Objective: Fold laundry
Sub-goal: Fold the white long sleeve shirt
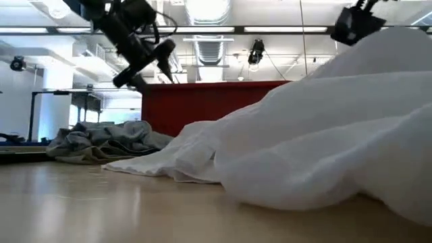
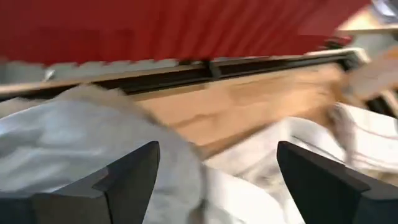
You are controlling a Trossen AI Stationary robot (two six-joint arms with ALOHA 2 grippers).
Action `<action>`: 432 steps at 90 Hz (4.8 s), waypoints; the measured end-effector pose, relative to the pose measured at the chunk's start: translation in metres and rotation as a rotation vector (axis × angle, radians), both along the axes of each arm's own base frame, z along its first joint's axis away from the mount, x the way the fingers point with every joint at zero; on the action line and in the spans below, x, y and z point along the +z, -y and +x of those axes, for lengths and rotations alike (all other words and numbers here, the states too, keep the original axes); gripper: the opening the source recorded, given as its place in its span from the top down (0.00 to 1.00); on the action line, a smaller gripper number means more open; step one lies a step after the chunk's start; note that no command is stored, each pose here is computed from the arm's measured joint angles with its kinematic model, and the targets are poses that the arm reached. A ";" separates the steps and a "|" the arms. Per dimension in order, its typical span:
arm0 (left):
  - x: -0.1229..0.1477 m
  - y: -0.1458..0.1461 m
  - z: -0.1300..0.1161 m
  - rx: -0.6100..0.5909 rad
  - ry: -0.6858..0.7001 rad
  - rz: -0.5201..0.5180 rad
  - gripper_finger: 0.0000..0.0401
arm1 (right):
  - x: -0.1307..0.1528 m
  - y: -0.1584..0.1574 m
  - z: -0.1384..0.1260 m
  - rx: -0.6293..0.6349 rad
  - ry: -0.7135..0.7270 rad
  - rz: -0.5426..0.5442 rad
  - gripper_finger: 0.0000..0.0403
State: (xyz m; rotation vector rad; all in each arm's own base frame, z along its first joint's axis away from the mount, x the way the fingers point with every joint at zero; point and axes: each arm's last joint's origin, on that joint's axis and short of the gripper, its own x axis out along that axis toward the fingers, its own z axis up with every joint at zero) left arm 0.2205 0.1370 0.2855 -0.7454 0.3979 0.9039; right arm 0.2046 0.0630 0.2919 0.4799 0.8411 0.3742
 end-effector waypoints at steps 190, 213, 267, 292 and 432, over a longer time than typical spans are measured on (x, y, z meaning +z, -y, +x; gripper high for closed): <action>-0.072 0.197 -0.024 -0.449 -0.746 -0.443 1.00 | 0.014 0.000 0.037 -0.028 0.000 -0.252 0.13; -0.057 0.191 -0.060 -0.441 -0.783 -0.654 1.00 | 0.014 0.000 0.037 -0.013 0.007 -0.266 0.13; -0.044 0.204 -0.075 -0.469 -0.796 -1.009 1.00 | 0.012 0.002 0.036 0.028 0.021 -0.306 0.13; -0.051 0.210 -0.067 -0.538 -0.783 -1.021 0.73 | 0.009 0.024 0.035 -0.159 -0.082 -0.263 0.13; -0.068 -0.064 0.202 -0.587 -0.226 -0.071 0.64 | -0.101 0.189 0.024 -0.746 -0.231 -0.213 0.50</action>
